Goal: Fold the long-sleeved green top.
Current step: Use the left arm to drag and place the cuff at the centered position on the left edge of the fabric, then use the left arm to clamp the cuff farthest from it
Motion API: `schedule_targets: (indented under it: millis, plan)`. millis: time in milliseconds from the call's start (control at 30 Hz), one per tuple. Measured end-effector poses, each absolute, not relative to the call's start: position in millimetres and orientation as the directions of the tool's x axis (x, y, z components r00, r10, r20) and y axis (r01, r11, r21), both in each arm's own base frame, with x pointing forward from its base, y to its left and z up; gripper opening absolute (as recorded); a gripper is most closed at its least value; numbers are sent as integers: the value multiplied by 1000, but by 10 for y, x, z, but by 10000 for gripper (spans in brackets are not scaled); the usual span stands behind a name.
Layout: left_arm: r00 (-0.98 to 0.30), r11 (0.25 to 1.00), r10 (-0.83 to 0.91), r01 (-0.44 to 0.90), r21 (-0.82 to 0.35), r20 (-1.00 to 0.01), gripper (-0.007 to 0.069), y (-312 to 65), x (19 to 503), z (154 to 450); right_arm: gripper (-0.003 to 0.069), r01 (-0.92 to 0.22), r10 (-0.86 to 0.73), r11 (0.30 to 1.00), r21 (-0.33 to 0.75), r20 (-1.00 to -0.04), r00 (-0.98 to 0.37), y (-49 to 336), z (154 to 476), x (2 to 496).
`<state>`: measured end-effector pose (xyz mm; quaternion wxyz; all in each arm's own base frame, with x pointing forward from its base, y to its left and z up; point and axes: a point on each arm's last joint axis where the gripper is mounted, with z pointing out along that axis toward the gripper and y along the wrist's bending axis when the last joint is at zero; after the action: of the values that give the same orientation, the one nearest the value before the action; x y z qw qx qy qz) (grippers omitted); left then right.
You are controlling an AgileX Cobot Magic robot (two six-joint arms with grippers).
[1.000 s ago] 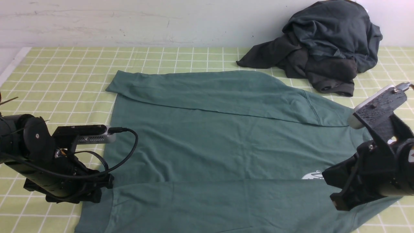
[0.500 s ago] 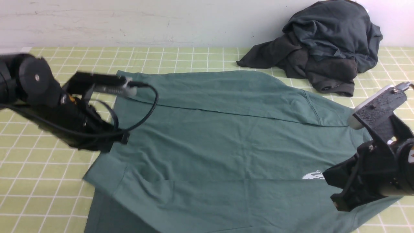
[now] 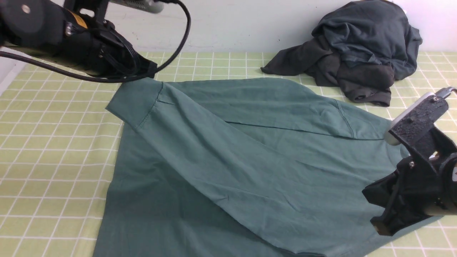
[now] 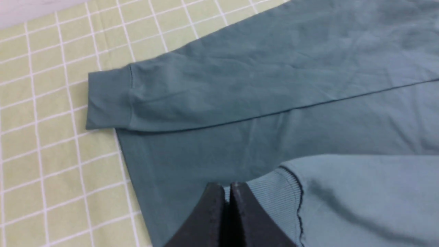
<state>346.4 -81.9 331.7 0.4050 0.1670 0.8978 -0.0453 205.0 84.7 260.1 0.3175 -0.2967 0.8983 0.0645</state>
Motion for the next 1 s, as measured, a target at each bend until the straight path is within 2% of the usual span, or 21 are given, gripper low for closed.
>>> schedule_targets:
  millis: [100, 167, 267, 400, 433, 467, 567, 633, 767, 867, 967, 1000]
  plan:
    - [-695, 957, 243, 286, 50, -677, 13, -713, 3868, 2777, -14, -574, -493, 815, -73, -608, -622, 847, 2601, 2050]
    - [-732, 973, 195, 230, 32, -652, 53, -592, 4080, 2553, -14, -574, -493, 815, -73, -608, -622, 847, 2601, 2050]
    - [-752, 988, 124, 151, 15, -648, 144, -382, 4412, 2370, -14, -573, -491, 816, -75, -613, -619, 847, 2605, 2055]
    - [-733, 996, 68, 94, -1, -677, 281, -227, 4770, 2301, -14, -569, -486, 818, -80, -625, -611, 849, 2613, 2066]
    - [-731, 996, 57, 85, -8, -680, 281, -214, 4813, 2292, -14, -569, -486, 818, -80, -625, -611, 849, 2613, 2066]
    - [-737, 998, 5, 45, -41, -676, 327, -159, 4981, 2221, -14, -569, -486, 818, -80, -625, -611, 849, 2613, 2066]
    - [-750, 996, -68, -16, -84, -658, 370, -41, 5275, 2055, -14, -569, -486, 818, -80, -625, -611, 849, 2614, 2066]
    - [-775, 995, -82, -33, -89, -626, 386, 26, 5432, 1828, -14, -569, -486, 818, -81, -626, -610, 849, 2614, 2067]
    - [-801, 995, -89, -42, -93, -592, 383, 99, 5642, 1533, -14, -567, -484, 819, -83, -631, -606, 850, 2619, 2073]
    - [-804, 993, -99, -41, -111, -586, 346, 86, 5693, 1496, -14, -566, -484, 819, -88, -635, -602, 849, 2622, 2078]
    - [-812, 991, -103, -31, -134, -575, 207, 58, 5699, 1505, -14, -567, -489, 818, -96, -637, -597, 847, 2624, 2082]
    - [-819, 992, -80, -10, -125, -568, 125, 40, 5686, 1526, -14, -567, -489, 818, -98, -637, -595, 846, 2625, 2083]
